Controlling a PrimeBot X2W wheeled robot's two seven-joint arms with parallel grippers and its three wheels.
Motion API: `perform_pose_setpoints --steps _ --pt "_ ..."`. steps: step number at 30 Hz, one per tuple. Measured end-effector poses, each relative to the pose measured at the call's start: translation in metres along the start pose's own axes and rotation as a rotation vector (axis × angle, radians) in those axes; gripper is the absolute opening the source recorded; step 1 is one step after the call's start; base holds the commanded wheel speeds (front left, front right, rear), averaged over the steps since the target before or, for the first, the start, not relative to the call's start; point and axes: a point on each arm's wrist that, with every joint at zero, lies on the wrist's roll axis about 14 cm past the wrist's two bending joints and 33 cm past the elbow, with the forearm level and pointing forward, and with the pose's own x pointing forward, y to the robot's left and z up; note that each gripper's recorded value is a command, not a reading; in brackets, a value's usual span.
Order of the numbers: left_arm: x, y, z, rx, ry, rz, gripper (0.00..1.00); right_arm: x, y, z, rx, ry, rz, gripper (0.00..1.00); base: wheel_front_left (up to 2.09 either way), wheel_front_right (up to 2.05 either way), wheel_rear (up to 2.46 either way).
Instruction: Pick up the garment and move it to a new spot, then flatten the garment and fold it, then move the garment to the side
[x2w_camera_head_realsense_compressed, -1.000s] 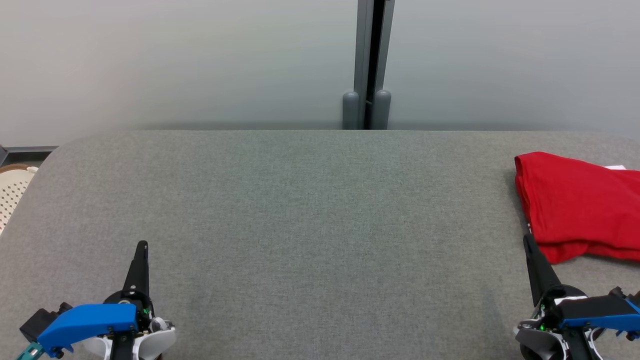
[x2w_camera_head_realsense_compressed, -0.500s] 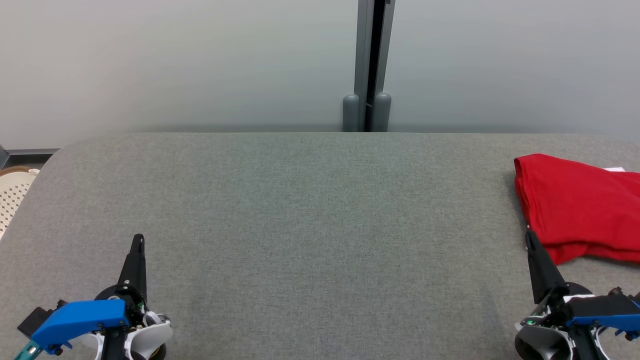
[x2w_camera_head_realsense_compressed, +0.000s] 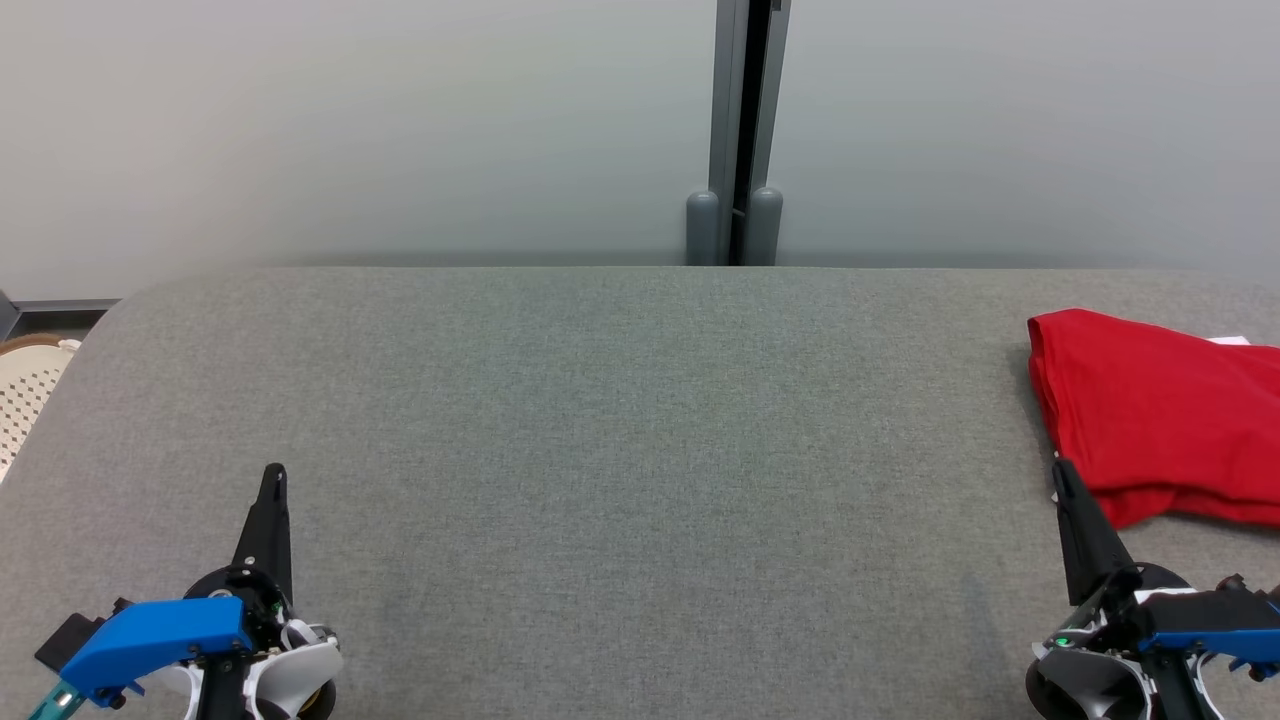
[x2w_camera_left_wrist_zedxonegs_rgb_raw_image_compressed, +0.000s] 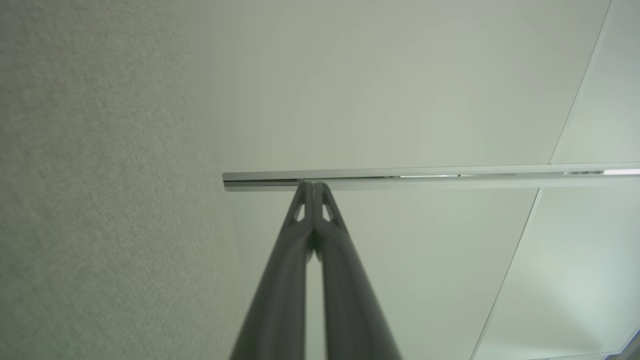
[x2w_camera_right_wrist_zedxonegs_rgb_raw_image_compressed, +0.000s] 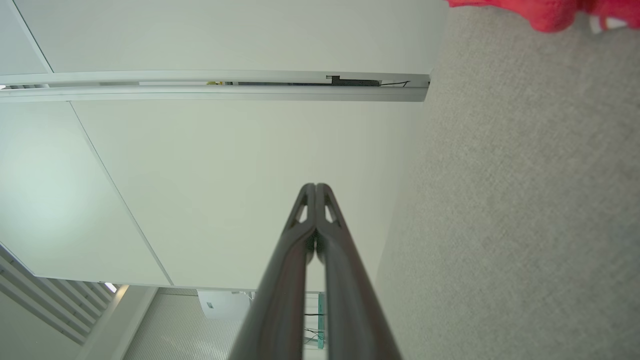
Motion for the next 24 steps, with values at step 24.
perform_pose_setpoints --steps 24 --pt "0.0 0.0 0.0 0.0 0.0 0.0 0.0 0.0 0.0001 0.0001 0.0 0.0 0.0 0.0 0.0 0.0 0.0"
